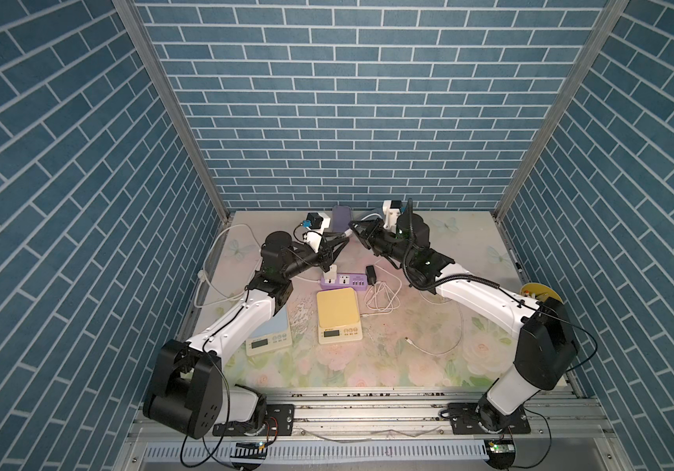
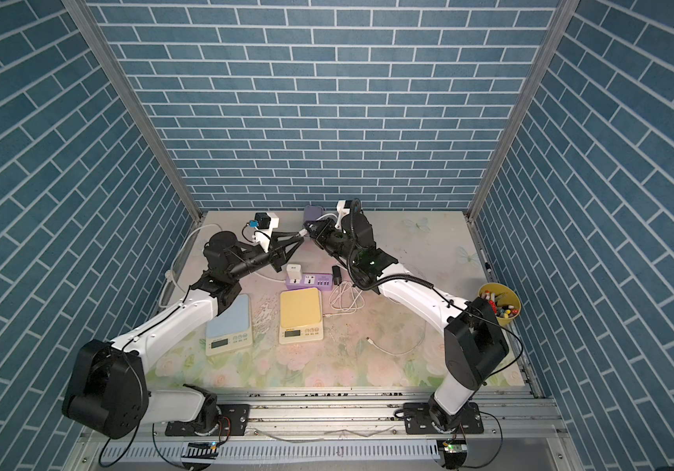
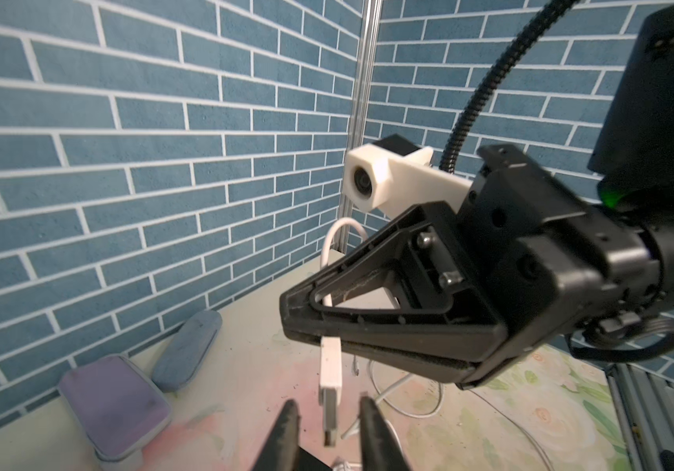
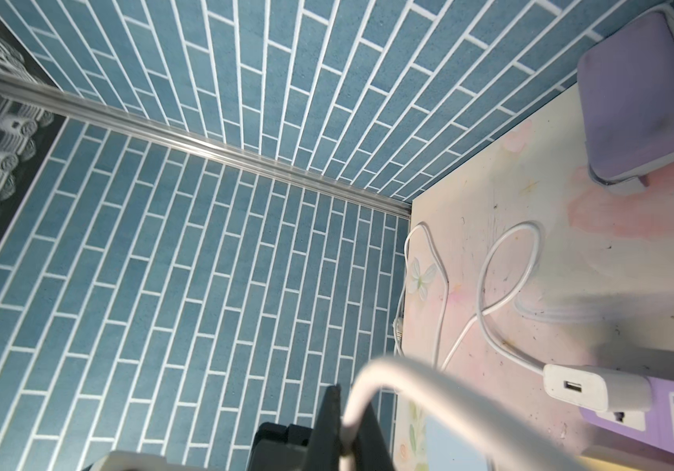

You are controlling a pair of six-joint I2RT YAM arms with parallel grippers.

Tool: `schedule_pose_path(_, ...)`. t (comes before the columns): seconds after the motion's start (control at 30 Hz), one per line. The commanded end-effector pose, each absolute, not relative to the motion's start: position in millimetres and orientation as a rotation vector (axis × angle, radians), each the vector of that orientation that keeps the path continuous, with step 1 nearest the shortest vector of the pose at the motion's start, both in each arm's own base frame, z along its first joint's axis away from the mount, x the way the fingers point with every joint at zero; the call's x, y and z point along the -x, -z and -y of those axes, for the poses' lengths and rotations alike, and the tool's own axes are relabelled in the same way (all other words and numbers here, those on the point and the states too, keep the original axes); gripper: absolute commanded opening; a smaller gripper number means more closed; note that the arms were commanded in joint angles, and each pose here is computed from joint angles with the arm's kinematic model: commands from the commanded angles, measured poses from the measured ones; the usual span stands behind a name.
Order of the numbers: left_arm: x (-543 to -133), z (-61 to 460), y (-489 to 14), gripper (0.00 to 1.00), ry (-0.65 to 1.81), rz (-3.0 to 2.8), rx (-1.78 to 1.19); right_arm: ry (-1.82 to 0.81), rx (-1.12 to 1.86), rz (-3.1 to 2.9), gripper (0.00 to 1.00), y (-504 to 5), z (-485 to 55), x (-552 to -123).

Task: Charge the electronic scale
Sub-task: Adjust the charging cable.

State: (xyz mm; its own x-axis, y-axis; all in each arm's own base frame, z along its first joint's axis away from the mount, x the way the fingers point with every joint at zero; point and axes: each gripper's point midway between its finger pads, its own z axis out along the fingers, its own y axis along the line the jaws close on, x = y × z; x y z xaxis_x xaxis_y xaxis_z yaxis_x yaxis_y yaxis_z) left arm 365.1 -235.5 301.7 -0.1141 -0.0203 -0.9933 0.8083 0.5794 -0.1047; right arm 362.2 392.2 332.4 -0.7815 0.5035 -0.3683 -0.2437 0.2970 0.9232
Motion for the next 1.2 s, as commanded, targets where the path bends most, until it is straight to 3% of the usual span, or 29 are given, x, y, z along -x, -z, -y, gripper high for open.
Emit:
schedule_pose_path(0.0,-355,233,-293,0.44,0.752,-1.580,-0.774,-1.399,-0.086,-1.959,0.00,-345,-394,-352)
schedule_pose_path(0.2,-335,225,-287,0.43,0.660,-1.591,-0.931,-1.023,0.108,-2.079,0.00,-325,-384,-353)
schedule_pose_path(0.37,-342,221,-288,0.42,0.698,-1.663,-0.883,-0.858,0.193,-2.087,0.00,-318,-377,-352)
schedule_pose_path(1.1,-354,252,-288,0.28,0.917,-1.654,-0.879,-0.865,0.244,-2.077,0.00,-320,-388,-349)
schedule_pose_path(1.17,-354,254,-287,0.21,0.924,-1.657,-0.884,-0.875,0.239,-2.073,0.00,-321,-389,-349)
